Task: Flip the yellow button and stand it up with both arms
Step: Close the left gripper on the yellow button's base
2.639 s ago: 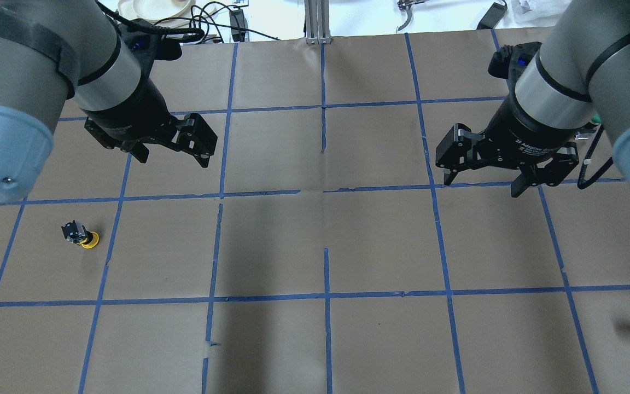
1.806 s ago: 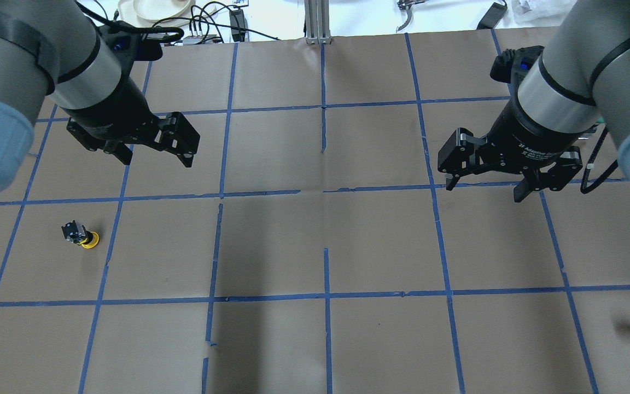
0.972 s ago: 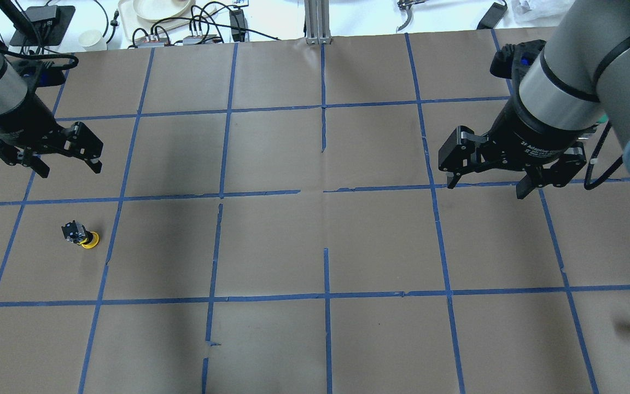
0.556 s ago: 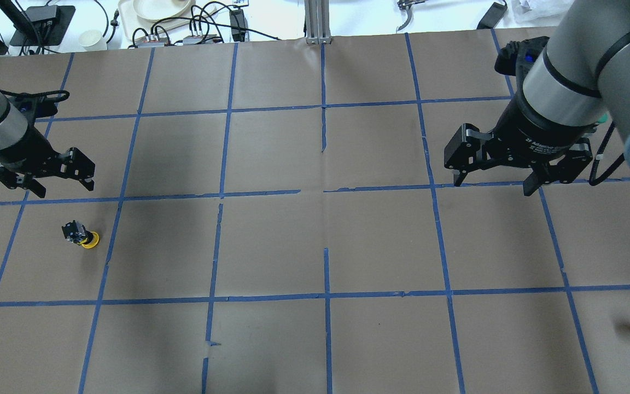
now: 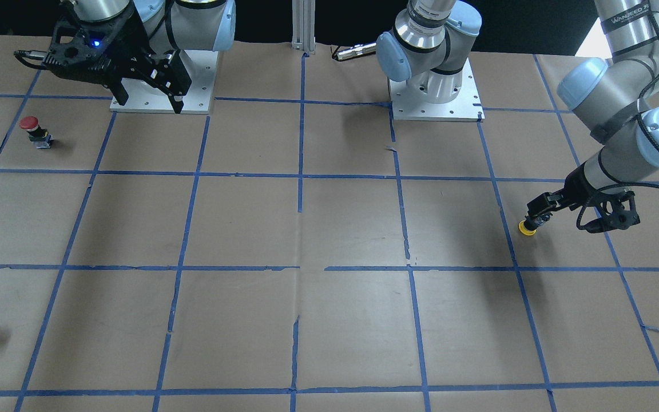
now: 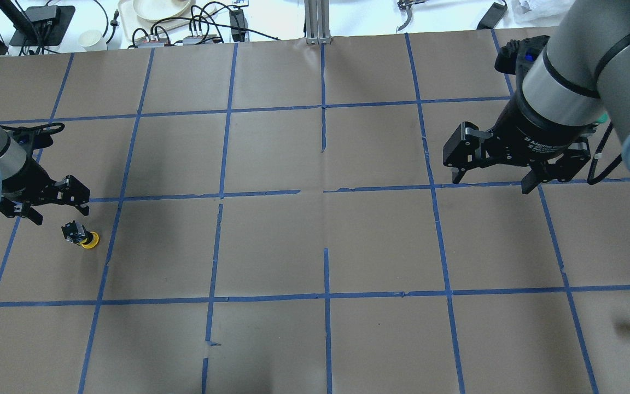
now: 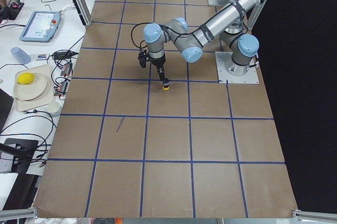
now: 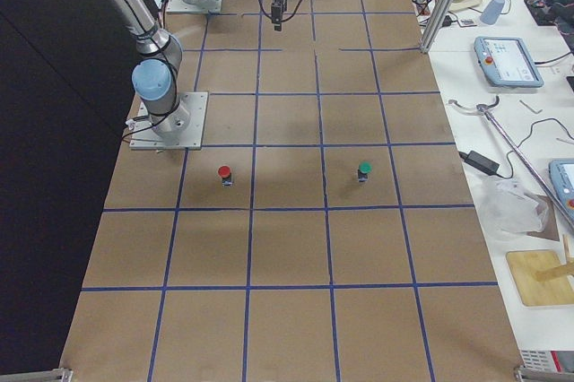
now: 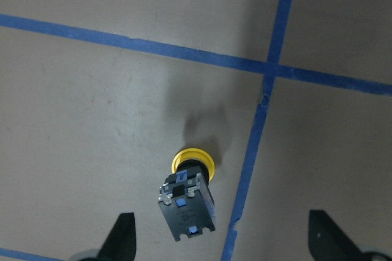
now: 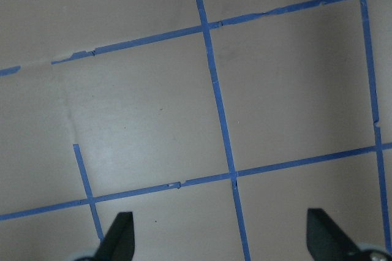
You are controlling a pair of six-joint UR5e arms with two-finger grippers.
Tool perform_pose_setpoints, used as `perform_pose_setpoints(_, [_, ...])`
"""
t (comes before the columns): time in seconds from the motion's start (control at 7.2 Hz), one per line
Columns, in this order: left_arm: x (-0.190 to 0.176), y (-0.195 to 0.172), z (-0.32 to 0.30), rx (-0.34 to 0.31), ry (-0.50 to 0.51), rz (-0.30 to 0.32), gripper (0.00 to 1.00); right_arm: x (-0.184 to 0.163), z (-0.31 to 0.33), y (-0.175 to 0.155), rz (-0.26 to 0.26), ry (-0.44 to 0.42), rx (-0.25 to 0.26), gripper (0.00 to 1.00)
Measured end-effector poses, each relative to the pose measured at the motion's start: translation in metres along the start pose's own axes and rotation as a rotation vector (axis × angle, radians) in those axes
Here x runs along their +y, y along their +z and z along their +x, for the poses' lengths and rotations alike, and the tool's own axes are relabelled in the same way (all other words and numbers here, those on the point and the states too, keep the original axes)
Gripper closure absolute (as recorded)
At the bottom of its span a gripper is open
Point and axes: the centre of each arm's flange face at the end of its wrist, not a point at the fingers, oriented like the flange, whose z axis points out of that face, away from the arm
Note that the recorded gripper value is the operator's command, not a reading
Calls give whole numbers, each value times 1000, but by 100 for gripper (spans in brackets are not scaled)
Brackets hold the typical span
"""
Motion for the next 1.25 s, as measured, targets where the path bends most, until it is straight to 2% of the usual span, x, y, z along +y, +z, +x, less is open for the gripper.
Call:
perform_pose_setpoints(0.28, [7,18,3,-6,-7,6,21,-4,-1,2,7,-2,-1,0])
perform_pose_setpoints(0.69, [7,21,6,18,-11,17,60,-5,-3,4,7,-3,-10,0])
perform_pose_setpoints(0.83, [6,21,8,38,-12,23,77,-5,-5,4,0,-3,-29,0])
perform_pose_setpoints(0.97, [6,21,8,47,-13,27,85,-4,-7,5,-7,-2,-50,0])
perform_pose_setpoints(1.25, [5,16,9,49,-8,36,87,-3,-7,4,-13,-2,-58,0])
